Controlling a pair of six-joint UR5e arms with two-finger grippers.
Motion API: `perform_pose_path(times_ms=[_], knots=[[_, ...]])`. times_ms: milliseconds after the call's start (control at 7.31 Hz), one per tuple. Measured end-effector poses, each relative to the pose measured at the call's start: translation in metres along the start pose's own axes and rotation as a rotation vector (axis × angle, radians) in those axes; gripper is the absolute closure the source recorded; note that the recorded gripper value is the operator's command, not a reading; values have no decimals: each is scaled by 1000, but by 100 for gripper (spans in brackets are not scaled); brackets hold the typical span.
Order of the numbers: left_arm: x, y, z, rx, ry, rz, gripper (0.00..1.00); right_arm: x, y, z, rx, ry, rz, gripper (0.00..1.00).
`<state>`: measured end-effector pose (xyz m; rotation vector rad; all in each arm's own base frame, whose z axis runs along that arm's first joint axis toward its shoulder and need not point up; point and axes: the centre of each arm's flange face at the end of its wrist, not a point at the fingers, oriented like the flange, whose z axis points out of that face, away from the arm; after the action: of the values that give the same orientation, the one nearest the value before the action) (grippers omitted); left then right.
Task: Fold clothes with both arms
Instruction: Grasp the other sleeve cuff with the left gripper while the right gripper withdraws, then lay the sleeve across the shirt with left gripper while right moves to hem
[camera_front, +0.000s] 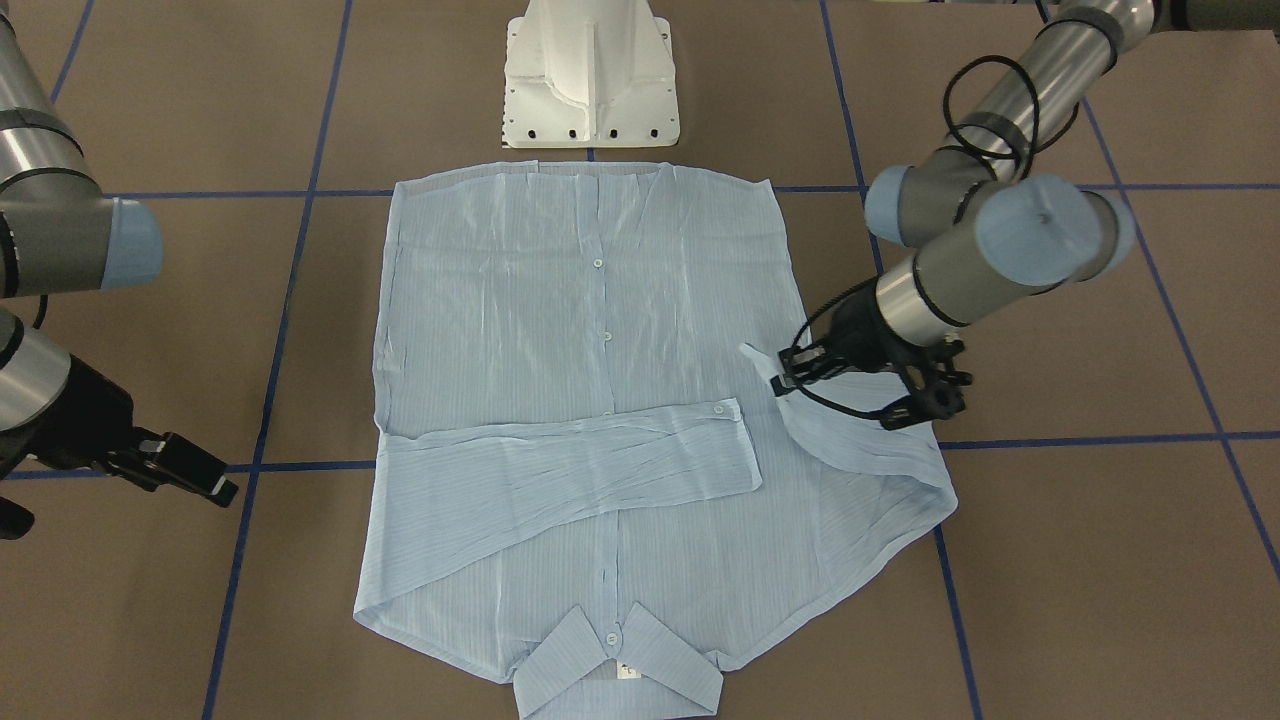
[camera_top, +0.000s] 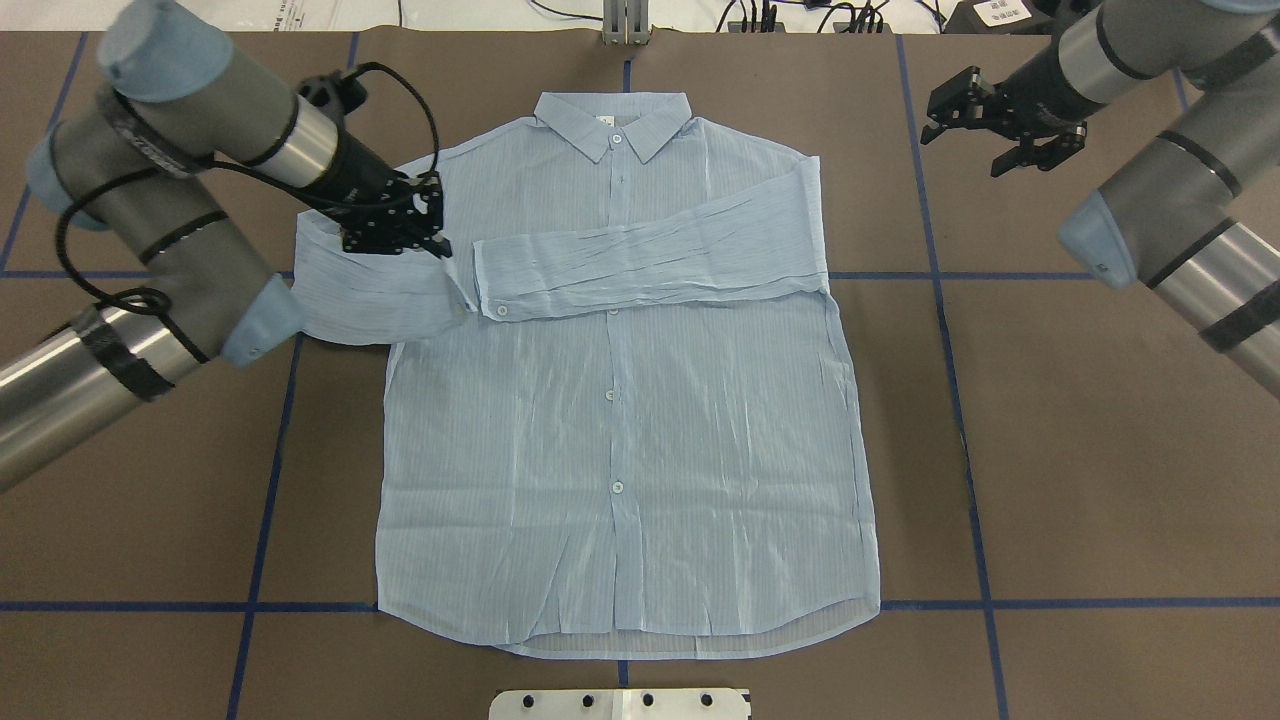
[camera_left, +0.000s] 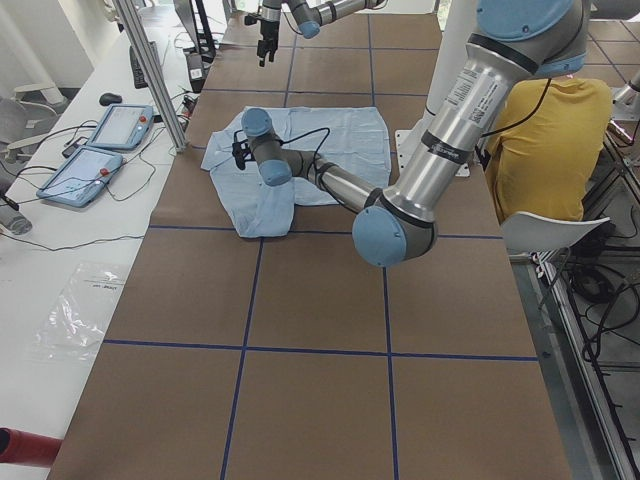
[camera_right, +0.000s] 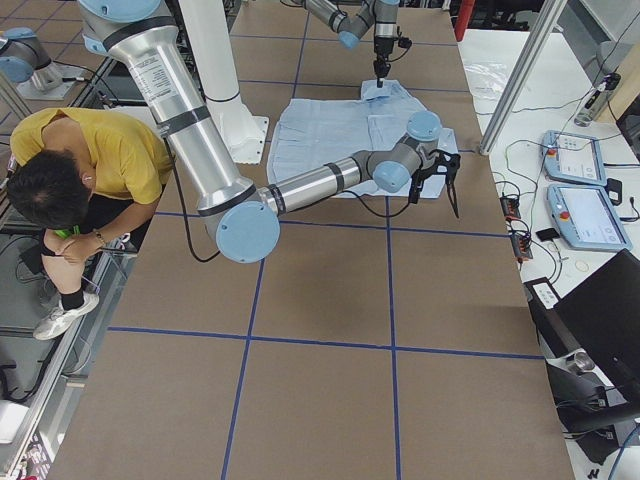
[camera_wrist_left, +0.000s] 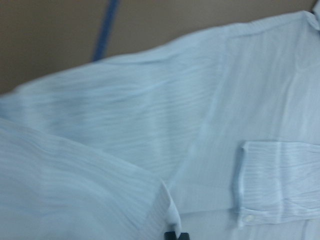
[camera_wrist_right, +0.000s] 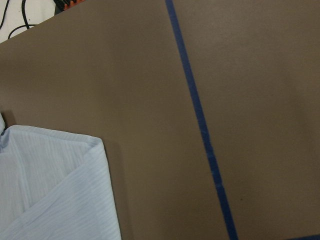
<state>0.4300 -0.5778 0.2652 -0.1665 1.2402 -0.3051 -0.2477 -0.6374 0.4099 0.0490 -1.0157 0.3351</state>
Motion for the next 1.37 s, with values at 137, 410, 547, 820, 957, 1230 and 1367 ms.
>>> perform_pose_path(times_ms=[137, 410, 547, 820, 957, 1230, 1367], knots=[[64, 17, 24, 22, 27, -46, 100, 18, -2, -1, -2, 11, -15, 0], [154, 48, 61, 56, 56, -84, 100, 35, -2, -1, -4, 22, -18, 0], [178, 64, 68, 59, 70, -85, 100, 39, -1, 0, -3, 26, -17, 0], [194, 97, 94, 73, 77, -83, 0, 45, 0, 0, 0, 29, -16, 0], [196, 107, 102, 83, 79, -76, 0, 50, 4, -1, 0, 30, -15, 0], [202, 117, 102, 93, 94, -62, 0, 49, 18, -1, -7, 24, -20, 0], [206, 122, 96, 91, 107, -55, 0, 36, 34, 8, -21, 19, -28, 0]])
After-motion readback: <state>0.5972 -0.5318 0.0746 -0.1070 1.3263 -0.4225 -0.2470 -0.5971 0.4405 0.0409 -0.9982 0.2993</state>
